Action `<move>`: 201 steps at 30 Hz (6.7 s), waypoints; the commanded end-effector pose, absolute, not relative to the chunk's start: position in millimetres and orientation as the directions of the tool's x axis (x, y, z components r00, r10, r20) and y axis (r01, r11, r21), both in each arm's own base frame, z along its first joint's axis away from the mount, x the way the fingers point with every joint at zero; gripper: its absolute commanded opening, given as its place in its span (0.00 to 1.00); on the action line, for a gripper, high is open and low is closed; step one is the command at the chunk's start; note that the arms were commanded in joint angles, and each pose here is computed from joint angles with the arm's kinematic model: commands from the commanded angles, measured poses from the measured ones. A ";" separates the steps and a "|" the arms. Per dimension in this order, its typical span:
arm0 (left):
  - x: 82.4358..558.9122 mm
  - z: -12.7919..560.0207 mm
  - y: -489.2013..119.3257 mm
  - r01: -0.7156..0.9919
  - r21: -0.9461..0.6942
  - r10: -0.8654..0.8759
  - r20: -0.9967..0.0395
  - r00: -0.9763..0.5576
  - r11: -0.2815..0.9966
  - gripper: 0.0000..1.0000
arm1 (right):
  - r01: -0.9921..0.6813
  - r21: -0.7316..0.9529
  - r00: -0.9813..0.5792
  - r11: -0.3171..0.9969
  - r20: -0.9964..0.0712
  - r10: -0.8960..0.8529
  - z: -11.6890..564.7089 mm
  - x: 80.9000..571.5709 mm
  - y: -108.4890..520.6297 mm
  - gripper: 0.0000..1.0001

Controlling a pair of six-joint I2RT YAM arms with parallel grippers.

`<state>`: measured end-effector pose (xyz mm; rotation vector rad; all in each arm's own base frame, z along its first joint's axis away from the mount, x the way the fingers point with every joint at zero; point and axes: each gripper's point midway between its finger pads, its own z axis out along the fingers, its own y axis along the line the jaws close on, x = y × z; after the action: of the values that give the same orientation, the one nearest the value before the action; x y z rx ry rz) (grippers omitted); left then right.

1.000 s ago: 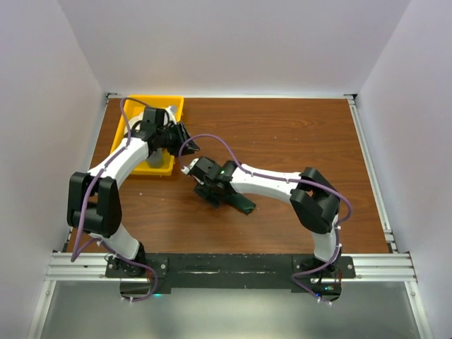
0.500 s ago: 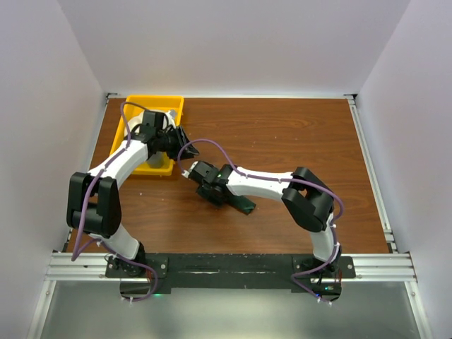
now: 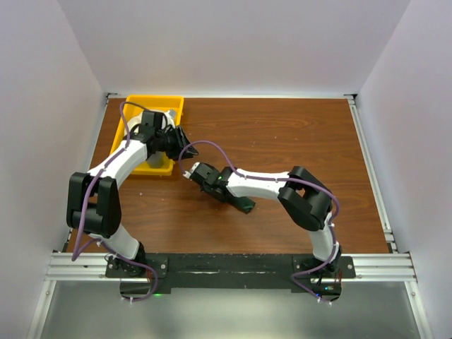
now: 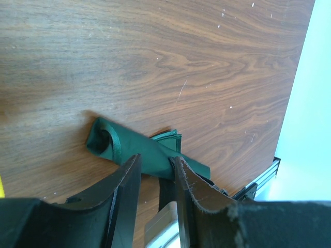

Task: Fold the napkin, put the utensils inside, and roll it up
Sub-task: Roll the napkin with the utensil

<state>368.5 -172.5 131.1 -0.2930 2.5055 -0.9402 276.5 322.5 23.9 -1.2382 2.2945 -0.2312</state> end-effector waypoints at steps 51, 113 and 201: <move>348.8 30.2 -250.3 0.032 -0.683 -0.199 -0.258 -0.945 0.730 0.33 | -0.391 0.530 -0.916 0.752 -0.145 -0.374 39.9 260.7 245.1 0.64; 345.1 150.0 -172.7 -0.012 -0.685 -0.361 -0.368 -0.857 0.728 0.37 | -0.637 -0.337 -0.607 0.694 -0.336 -0.720 22.7 283.1 293.2 0.41; 370.0 22.5 -281.2 0.167 -0.725 -0.126 -0.332 -0.935 0.668 0.25 | -0.279 0.719 -0.960 0.637 -0.193 -0.203 37.0 284.3 273.0 0.52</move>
<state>362.3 -290.9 36.2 0.0034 2.5138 -1.2728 277.2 282.3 29.7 -0.3498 2.7655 1.3679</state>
